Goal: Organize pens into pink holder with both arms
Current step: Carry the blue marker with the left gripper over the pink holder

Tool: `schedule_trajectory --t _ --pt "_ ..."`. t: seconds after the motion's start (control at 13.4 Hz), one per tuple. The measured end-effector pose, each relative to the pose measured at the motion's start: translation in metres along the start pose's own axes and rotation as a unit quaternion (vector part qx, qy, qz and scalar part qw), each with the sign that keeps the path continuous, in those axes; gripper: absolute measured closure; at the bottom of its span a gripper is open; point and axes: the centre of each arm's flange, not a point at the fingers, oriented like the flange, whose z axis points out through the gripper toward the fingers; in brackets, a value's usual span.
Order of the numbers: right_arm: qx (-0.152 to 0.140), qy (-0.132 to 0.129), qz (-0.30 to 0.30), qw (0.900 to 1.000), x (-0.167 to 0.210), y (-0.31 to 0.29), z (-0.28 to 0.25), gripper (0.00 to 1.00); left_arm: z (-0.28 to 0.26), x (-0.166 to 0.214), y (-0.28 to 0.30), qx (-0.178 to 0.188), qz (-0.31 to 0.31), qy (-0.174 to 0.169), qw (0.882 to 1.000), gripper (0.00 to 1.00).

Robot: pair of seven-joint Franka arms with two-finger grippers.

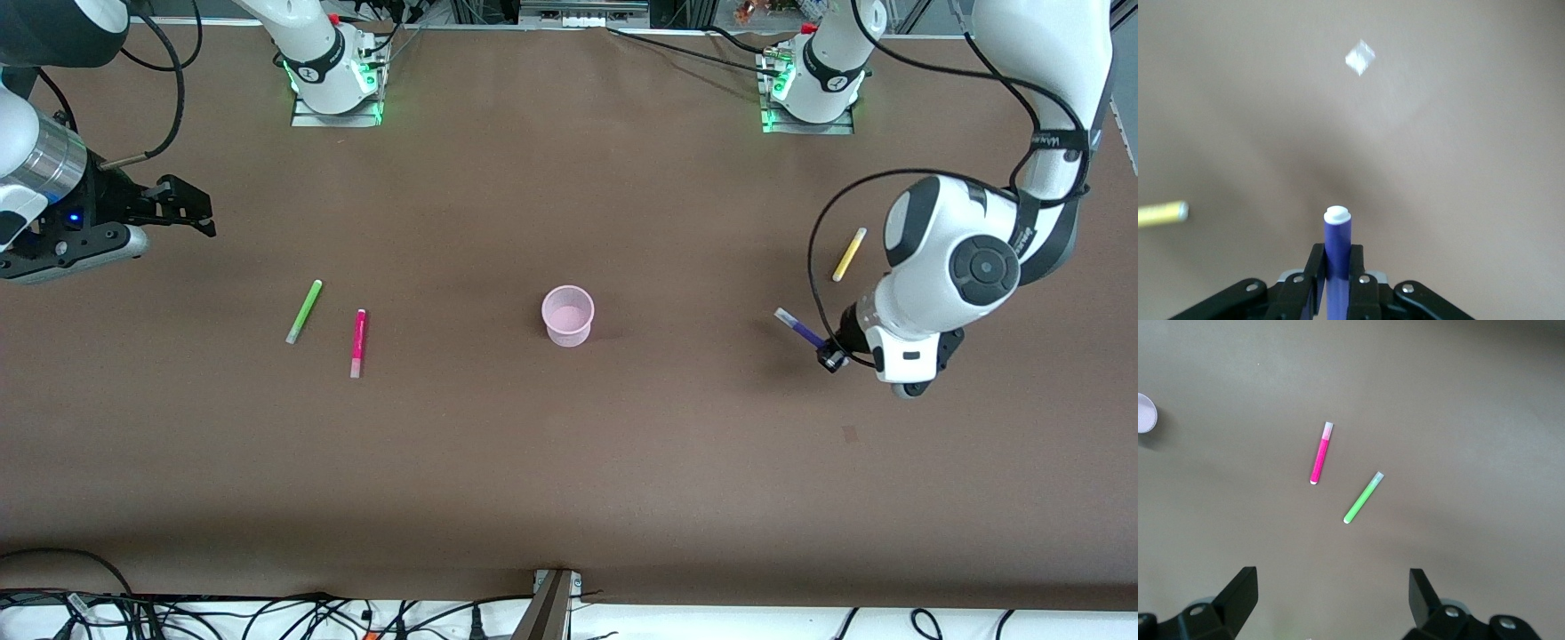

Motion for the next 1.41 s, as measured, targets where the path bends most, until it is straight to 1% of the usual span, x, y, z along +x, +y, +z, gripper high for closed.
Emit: schedule_trajectory --t 0.07,0.22,0.37,0.52,0.67,0.74,0.89,1.12,1.26,1.41 --pt "0.000 0.000 0.004 1.000 -0.001 0.005 0.000 0.00 -0.016 -0.022 0.012 -0.003 -0.019 -0.004 1.000 0.82" --pt "0.000 -0.001 0.013 1.000 -0.004 0.014 0.000 0.00 -0.042 -0.074 0.038 -0.024 -0.045 -0.013 0.999 0.82" --pt "0.001 -0.004 0.014 1.000 -0.004 0.015 0.001 0.00 -0.059 -0.137 0.059 -0.040 -0.058 -0.012 0.997 0.82" --pt "0.001 -0.005 0.014 1.000 -0.005 0.015 0.001 0.00 -0.061 -0.201 0.077 -0.045 -0.087 0.016 0.995 0.82" --pt "0.001 -0.005 0.014 1.000 -0.005 0.015 0.001 0.00 -0.052 -0.249 0.093 -0.053 -0.117 0.043 0.991 0.82" --pt "0.001 -0.005 0.014 1.000 -0.005 0.015 0.002 0.00 -0.046 -0.264 0.098 -0.055 -0.134 0.051 0.988 0.82" --pt "0.001 -0.005 0.014 1.000 -0.004 0.014 0.002 0.00 -0.033 -0.275 0.105 -0.061 -0.170 0.078 0.980 0.82" --pt "0.001 -0.001 0.013 1.000 -0.004 0.014 0.001 0.00 -0.010 -0.278 0.105 -0.055 -0.221 0.143 0.963 0.82" --pt "-0.001 0.006 0.011 1.000 -0.002 0.013 0.000 0.00 0.012 -0.293 0.108 -0.055 -0.233 0.169 0.956 0.82" --pt "-0.003 0.014 0.010 1.000 0.000 0.011 -0.002 0.00 0.032 -0.312 0.110 -0.055 -0.236 0.186 0.952 0.82"
